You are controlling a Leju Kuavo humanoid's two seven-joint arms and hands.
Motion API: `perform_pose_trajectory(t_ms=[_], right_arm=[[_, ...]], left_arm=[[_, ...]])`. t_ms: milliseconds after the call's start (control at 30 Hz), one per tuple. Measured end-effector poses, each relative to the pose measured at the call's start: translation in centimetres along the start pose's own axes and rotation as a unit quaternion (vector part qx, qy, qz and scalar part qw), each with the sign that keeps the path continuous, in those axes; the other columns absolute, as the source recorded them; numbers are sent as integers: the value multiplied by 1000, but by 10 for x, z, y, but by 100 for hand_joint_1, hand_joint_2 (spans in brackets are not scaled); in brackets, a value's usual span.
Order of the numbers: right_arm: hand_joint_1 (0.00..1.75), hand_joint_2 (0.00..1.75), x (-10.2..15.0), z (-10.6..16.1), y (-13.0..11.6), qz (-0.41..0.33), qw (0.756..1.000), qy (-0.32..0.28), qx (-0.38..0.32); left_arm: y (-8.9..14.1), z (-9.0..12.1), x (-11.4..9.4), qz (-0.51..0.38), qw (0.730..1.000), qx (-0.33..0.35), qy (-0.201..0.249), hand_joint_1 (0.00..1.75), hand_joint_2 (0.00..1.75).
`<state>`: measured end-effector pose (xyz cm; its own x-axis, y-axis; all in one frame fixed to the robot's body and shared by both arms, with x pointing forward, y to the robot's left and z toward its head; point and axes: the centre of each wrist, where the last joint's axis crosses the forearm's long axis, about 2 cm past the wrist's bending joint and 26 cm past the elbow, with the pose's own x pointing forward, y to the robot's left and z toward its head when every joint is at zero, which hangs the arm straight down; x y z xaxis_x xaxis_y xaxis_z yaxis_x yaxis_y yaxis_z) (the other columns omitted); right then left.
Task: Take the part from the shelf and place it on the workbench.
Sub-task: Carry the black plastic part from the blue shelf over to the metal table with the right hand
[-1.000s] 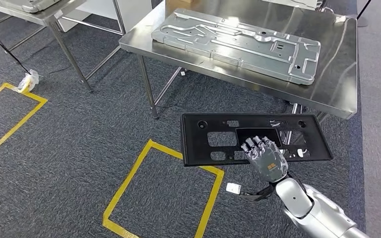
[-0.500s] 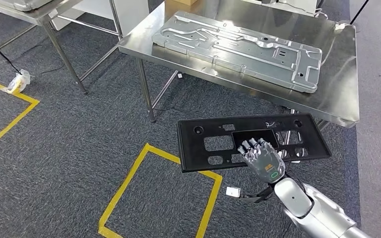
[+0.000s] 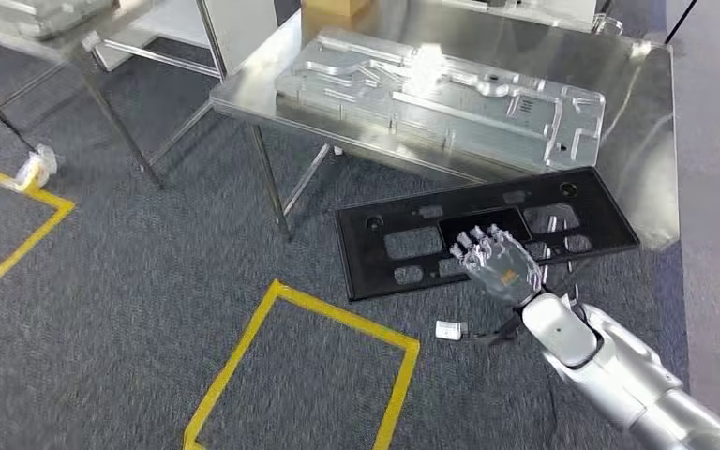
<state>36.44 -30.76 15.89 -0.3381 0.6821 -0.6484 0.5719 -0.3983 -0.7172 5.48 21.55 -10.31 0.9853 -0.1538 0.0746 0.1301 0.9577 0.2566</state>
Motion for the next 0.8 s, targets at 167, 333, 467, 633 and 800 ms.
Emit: perform_pose_trajectory(t_ms=[167, 333, 467, 633, 800], right_arm=[[175, 175, -2, -1, -1, 2, 1000, 0, -1], [175, 175, -4, -2, -2, 3, 1000, 2, -3], [175, 175, -6, -2, -2, 4, 1000, 4, -4], [175, 175, -5, -1, -2, 3, 1000, 12, -3], [175, 175, -7, -2, -2, 4, 1000, 16, -5]], left_arm=[[0, 0, -3, -1, 1000, 0, 3, 0, 175], [1, -1, -4, -1, 1000, 1, 4, 0, 175], [1, -1, -4, -2, 1000, 1, 4, 0, 175], [1, -1, -3, -2, 1000, 2, -1, 0, 175], [2, -1, -2, -2, 1000, 6, -6, 0, 175]])
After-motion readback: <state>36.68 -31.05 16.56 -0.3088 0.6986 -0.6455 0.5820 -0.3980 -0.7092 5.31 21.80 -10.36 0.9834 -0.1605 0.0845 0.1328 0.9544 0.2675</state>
